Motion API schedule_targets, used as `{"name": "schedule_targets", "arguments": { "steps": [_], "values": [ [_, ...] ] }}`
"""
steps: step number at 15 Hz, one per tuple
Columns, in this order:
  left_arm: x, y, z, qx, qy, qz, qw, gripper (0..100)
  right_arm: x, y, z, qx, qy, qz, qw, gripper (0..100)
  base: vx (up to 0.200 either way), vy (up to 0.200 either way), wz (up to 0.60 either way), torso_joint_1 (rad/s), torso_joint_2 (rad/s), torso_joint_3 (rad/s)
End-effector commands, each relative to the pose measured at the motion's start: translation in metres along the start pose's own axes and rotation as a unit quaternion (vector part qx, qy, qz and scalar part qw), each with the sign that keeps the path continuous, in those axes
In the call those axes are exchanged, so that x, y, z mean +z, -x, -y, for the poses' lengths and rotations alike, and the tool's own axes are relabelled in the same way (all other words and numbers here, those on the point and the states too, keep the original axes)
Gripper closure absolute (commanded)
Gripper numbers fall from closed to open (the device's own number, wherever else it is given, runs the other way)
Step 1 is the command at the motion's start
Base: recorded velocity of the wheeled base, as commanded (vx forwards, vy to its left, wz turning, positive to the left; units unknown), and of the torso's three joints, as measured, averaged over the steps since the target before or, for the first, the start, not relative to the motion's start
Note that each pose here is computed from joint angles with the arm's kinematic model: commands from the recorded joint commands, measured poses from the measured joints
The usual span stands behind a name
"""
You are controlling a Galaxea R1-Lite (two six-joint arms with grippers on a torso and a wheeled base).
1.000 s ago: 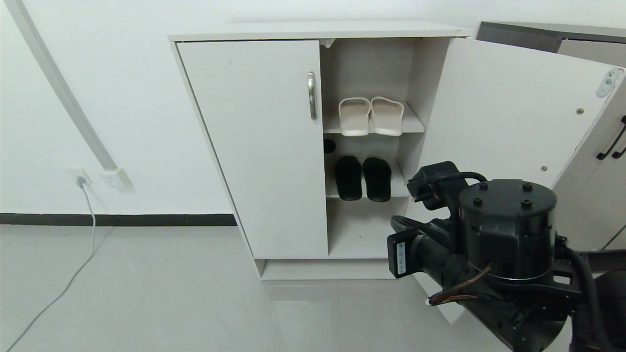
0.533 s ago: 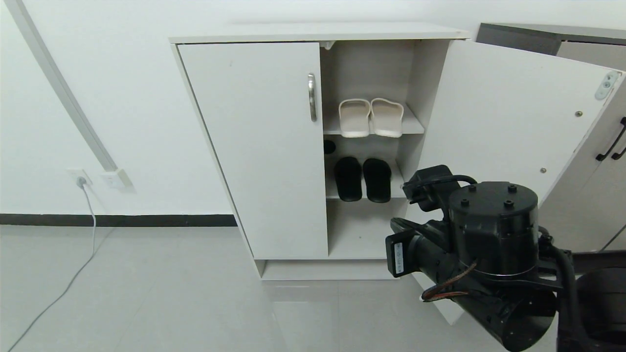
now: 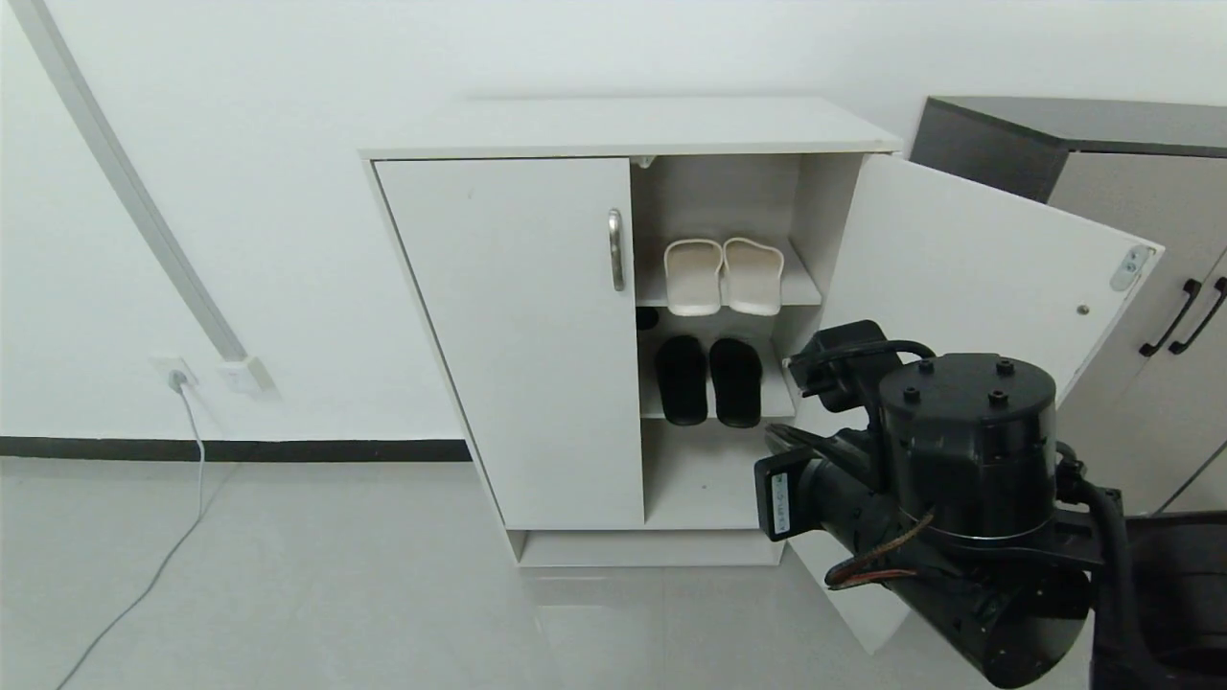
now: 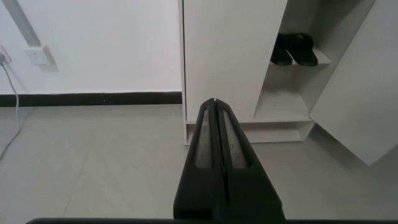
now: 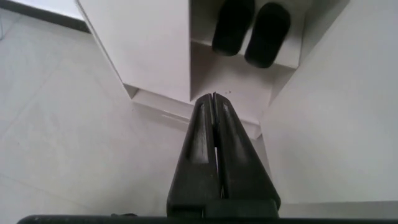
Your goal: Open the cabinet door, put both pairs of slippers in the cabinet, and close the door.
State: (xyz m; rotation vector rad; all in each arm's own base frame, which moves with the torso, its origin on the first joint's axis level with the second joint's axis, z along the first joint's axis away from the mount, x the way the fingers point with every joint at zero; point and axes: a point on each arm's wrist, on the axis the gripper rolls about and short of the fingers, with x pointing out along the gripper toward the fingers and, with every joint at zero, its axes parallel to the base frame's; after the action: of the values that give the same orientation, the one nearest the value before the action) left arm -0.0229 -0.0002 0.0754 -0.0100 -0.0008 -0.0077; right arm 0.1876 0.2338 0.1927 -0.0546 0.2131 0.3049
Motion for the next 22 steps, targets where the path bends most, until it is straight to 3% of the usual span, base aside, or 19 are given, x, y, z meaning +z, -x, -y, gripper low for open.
{"name": "schedule_targets", "arguments": {
  "steps": [1,22],
  "values": [
    [0.0001,-0.0001,0.0,0.0,0.0,0.0,1.0,100,-0.0001,0.0004,-0.0006,0.001,0.0,0.0,1.0,100,0.0,0.0,0.0,0.119,-0.47,-0.364],
    [0.0001,-0.0001,0.0,0.0,0.0,0.0,1.0,100,-0.0008,-0.0002,0.0031,-0.004,0.002,-0.001,1.0,100,0.0,0.0,0.0,0.187,-0.5,-0.314]
  ]
}}
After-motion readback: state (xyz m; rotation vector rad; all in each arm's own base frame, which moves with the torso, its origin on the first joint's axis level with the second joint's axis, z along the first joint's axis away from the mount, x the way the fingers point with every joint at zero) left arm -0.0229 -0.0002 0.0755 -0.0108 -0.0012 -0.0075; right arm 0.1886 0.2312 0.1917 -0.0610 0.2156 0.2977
